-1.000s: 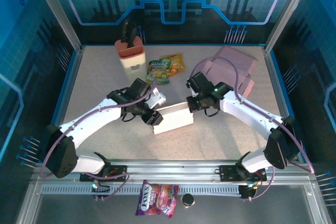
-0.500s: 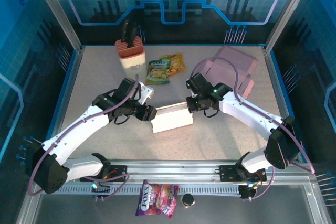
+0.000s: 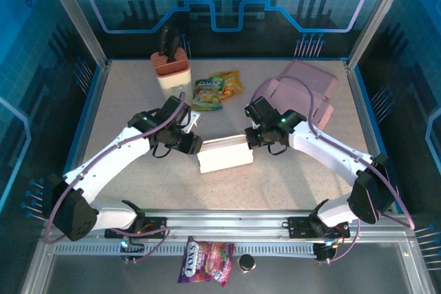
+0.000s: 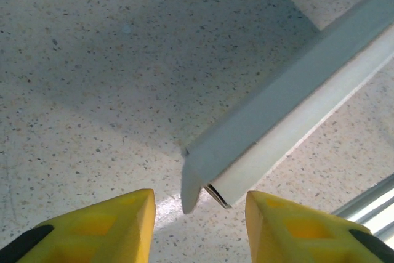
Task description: Fold the paper box
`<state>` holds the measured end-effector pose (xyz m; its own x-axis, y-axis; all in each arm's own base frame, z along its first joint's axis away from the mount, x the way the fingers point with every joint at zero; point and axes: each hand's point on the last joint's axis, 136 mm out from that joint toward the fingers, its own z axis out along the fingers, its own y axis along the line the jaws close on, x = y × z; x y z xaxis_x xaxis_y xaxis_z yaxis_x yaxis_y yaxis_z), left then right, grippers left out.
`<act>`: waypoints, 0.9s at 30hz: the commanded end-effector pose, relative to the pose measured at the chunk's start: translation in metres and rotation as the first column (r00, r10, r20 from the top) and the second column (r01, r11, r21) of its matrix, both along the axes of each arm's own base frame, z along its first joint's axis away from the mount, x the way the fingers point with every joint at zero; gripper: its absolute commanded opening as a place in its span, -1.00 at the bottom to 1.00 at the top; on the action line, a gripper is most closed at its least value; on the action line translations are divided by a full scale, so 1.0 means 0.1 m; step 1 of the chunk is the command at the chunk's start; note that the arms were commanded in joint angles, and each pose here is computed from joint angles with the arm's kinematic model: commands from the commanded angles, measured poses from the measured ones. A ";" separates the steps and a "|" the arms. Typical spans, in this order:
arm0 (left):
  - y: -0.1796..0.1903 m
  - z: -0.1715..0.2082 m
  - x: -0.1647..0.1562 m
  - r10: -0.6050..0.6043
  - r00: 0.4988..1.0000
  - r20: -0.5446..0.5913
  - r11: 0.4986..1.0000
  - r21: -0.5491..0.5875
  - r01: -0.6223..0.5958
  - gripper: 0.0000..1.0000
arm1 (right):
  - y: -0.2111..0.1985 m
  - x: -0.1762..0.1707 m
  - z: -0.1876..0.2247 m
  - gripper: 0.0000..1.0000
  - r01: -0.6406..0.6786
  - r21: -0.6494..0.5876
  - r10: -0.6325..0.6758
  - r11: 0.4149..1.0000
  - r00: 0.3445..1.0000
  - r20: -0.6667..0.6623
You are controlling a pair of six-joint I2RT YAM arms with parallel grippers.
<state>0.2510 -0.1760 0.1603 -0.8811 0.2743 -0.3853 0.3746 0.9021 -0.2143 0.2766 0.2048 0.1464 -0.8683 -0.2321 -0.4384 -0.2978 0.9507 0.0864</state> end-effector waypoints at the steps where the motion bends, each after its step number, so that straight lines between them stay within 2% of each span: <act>1: 0.06 0.02 0.06 -0.009 1.000 0.029 0.999 0.042 0.008 -0.16 | -0.04 -0.16 -0.10 -1.00 -0.007 -0.025 0.006 1.000 0.999 -0.048; 8: -0.02 -0.05 0.10 -0.015 1.000 0.008 1.000 0.019 0.015 -0.43 | -0.04 -0.17 -0.10 -1.00 -0.006 -0.025 0.005 1.000 0.999 -0.051; 12: -0.04 -0.04 0.10 -0.020 1.000 0.010 1.000 0.009 0.020 -0.51 | -0.04 -0.17 -0.10 -1.00 -0.004 -0.024 0.003 1.000 0.999 -0.050; 16: -0.06 -0.06 0.10 -0.023 1.000 0.000 1.000 0.004 0.023 -0.76 | -0.04 -0.17 -0.09 -1.00 -0.006 -0.024 0.005 1.000 0.999 -0.050; 23: -0.08 -0.05 0.10 -0.007 1.000 -0.021 1.000 -0.004 0.007 -0.89 | -0.05 -0.17 -0.09 -1.00 -0.002 -0.022 0.001 1.000 0.999 -0.051; 27: -0.12 -0.04 0.06 0.017 0.996 -0.082 1.000 -0.023 -0.019 -0.97 | -0.04 -0.18 -0.10 -1.00 0.000 -0.024 -0.002 1.000 0.999 -0.053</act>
